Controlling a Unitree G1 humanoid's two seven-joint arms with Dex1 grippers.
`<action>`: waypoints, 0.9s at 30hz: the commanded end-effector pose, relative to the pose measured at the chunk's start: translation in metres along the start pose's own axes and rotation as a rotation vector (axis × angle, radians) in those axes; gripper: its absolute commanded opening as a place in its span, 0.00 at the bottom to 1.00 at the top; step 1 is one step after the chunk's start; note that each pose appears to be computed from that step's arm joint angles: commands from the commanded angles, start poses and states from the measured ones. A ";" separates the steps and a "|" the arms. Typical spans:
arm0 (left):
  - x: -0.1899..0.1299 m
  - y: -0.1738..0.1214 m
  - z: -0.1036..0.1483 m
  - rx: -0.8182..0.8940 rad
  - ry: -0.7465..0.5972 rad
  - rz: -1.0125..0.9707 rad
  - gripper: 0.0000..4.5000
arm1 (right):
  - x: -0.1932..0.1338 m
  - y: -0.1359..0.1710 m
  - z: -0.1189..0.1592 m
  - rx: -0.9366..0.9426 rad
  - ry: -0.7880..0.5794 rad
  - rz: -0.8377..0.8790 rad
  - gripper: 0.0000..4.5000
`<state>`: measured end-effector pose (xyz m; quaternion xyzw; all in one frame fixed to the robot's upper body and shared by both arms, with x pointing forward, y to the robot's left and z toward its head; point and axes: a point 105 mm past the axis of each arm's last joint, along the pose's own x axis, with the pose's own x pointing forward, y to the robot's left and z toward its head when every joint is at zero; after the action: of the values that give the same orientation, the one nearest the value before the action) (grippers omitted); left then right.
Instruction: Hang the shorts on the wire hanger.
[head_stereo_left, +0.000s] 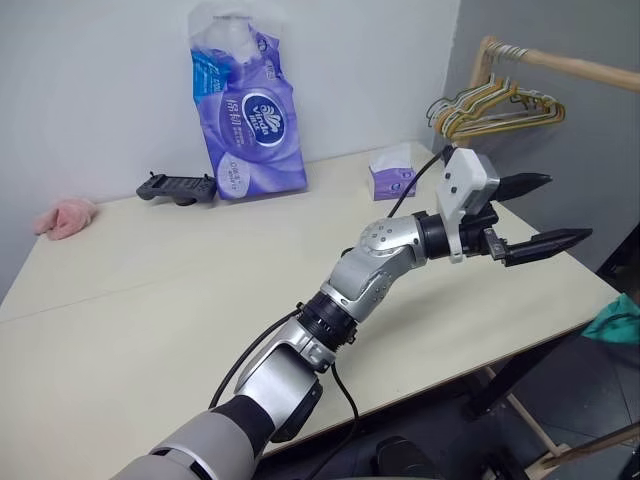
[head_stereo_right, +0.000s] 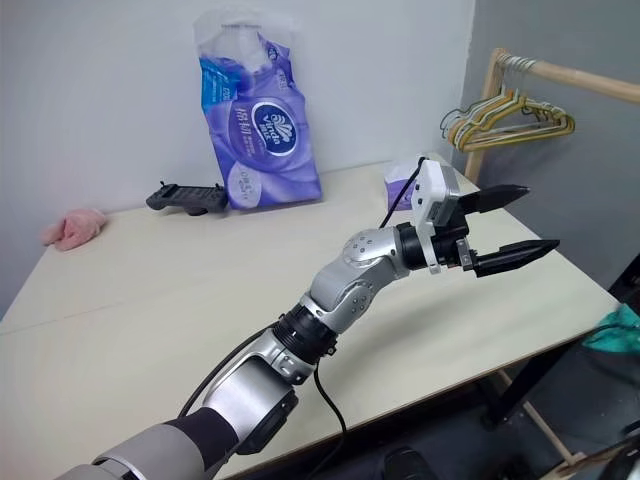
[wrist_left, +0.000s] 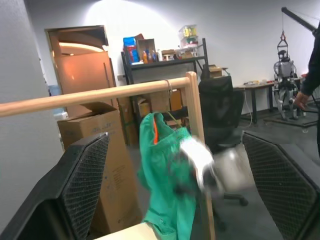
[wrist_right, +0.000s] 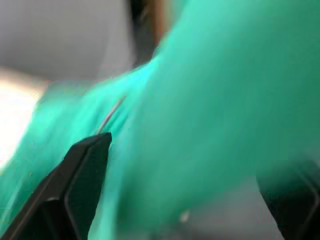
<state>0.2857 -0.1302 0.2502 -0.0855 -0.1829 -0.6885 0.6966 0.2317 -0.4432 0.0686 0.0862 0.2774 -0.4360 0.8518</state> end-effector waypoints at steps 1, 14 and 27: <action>0.046 -0.045 0.027 -0.078 -0.176 -0.122 1.00 | -0.041 0.002 0.028 -0.015 -0.159 -0.031 0.99; 0.024 -0.027 0.013 -0.064 -0.105 -0.039 1.00 | -0.125 0.089 0.001 -0.212 -0.300 0.166 0.99; -0.211 0.107 -0.072 0.028 0.403 1.112 1.00 | -0.186 0.243 0.004 -0.359 -0.631 0.828 0.99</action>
<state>0.4013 0.0335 0.1076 -0.0285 0.0315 -0.2493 0.9675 0.3310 -0.1791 0.1334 -0.0934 0.0689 -0.0338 0.9927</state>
